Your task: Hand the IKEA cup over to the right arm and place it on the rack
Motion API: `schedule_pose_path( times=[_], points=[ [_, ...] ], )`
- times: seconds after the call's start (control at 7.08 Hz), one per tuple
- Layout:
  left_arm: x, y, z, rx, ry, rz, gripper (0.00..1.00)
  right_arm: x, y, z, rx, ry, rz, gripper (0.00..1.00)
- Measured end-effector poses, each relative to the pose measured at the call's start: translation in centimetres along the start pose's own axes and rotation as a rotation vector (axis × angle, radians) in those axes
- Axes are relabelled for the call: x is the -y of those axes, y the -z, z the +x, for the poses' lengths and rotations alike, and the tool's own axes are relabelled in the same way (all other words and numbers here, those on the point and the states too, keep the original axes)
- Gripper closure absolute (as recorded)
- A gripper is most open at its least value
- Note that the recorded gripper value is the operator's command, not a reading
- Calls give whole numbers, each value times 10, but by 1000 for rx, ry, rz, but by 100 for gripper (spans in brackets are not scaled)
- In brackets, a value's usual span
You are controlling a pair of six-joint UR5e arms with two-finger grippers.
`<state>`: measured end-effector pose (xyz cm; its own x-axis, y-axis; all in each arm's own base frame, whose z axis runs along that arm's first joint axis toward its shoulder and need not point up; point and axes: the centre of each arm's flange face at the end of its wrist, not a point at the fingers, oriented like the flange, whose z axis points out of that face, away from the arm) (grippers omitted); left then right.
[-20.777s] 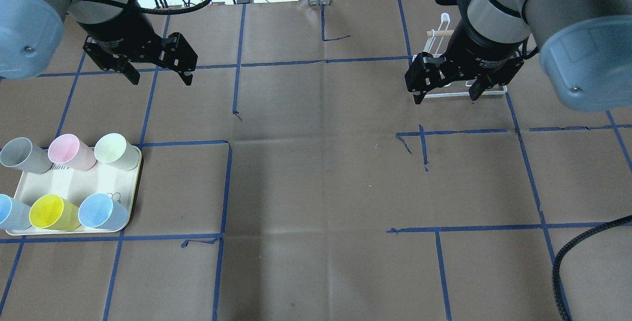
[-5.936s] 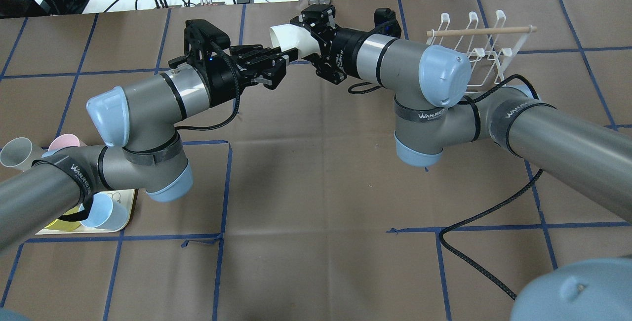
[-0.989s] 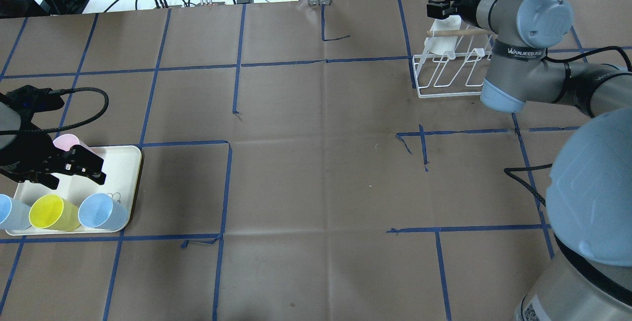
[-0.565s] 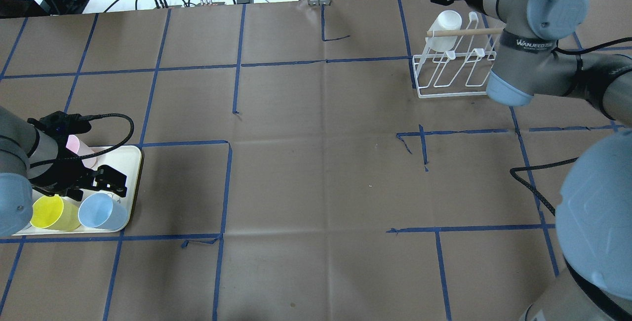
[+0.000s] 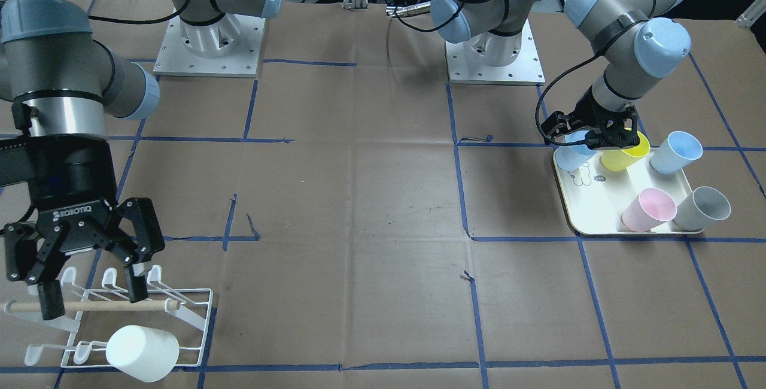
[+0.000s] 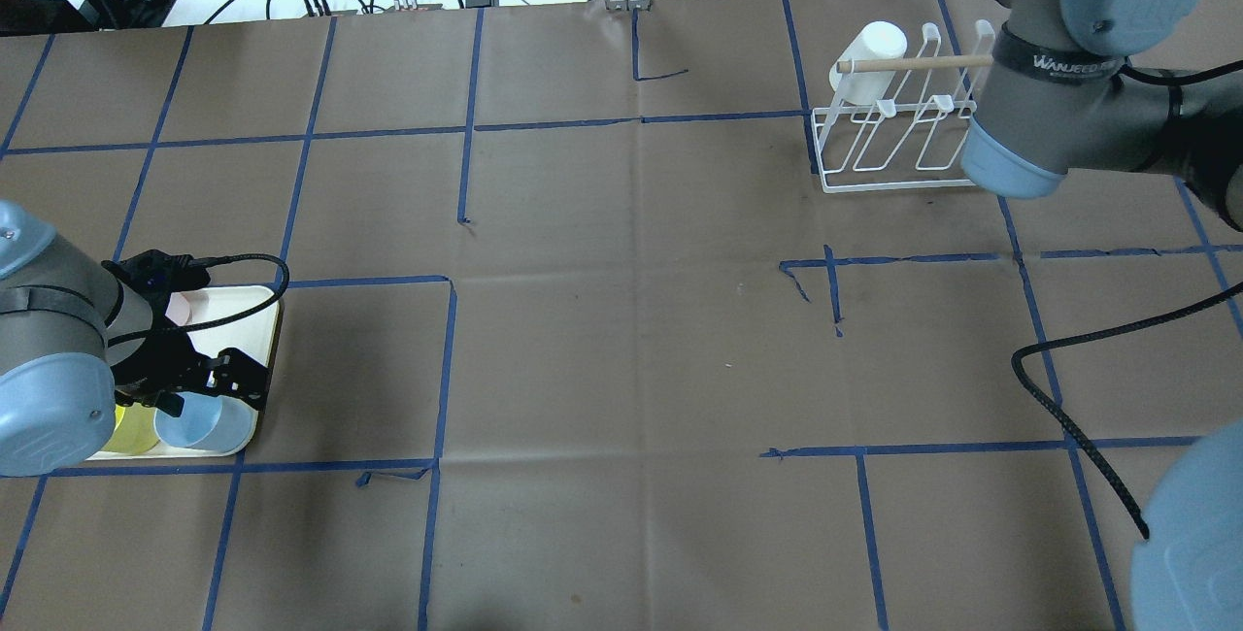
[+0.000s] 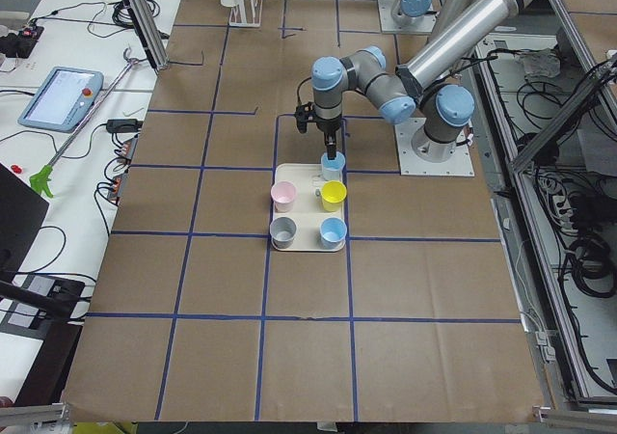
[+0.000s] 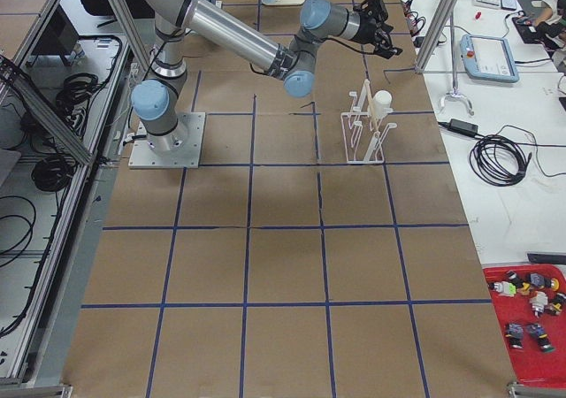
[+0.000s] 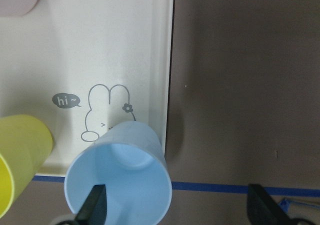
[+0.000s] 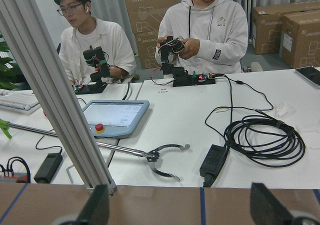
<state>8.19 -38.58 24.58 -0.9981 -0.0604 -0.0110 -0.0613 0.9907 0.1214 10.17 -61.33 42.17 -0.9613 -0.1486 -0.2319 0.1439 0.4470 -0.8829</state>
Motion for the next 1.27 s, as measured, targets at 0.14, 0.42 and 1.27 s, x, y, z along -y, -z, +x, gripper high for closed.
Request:
schedule_pose_path(
  times=[0.14,0.42,1.27],
  points=[
    [-1,-2,-1,8,0,-10,56,-10,2,-28,40,-121,-17,0],
    [-3,-6,-2,21,-2,-28,92,-31,5,-73,93,-479,-73,0],
    [2,15,-10,81,-14,-10,100,-96,41,-90,143,-1164,-118,0]
  ],
)
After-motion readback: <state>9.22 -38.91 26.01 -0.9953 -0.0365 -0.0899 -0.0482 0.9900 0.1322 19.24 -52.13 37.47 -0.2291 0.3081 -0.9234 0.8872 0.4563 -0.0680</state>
